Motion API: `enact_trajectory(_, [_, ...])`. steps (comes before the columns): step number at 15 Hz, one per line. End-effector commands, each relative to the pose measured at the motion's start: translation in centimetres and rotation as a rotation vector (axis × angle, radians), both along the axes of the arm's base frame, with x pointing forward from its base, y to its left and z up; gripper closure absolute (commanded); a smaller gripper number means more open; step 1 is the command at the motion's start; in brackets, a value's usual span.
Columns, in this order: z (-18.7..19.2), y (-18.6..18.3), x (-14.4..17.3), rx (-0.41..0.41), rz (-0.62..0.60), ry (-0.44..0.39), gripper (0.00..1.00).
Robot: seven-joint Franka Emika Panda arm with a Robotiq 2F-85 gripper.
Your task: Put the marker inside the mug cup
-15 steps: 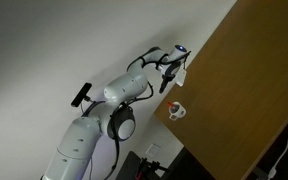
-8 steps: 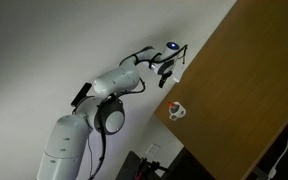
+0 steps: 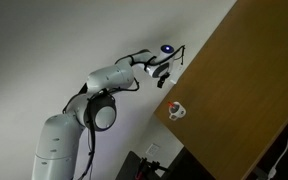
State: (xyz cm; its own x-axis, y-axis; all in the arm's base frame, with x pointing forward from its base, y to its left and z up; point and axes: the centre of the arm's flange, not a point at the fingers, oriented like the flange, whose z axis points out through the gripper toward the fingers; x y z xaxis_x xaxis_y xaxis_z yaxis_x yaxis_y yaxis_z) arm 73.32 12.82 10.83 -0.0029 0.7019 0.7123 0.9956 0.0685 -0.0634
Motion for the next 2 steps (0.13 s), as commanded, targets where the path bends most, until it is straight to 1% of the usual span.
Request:
enact_trajectory(1, [-0.15, -0.08, -0.02, 0.000, -0.001, 0.002, 0.00])
enact_trajectory(2, [-0.21, -0.09, -0.04, 0.000, -0.001, 0.003, 0.00])
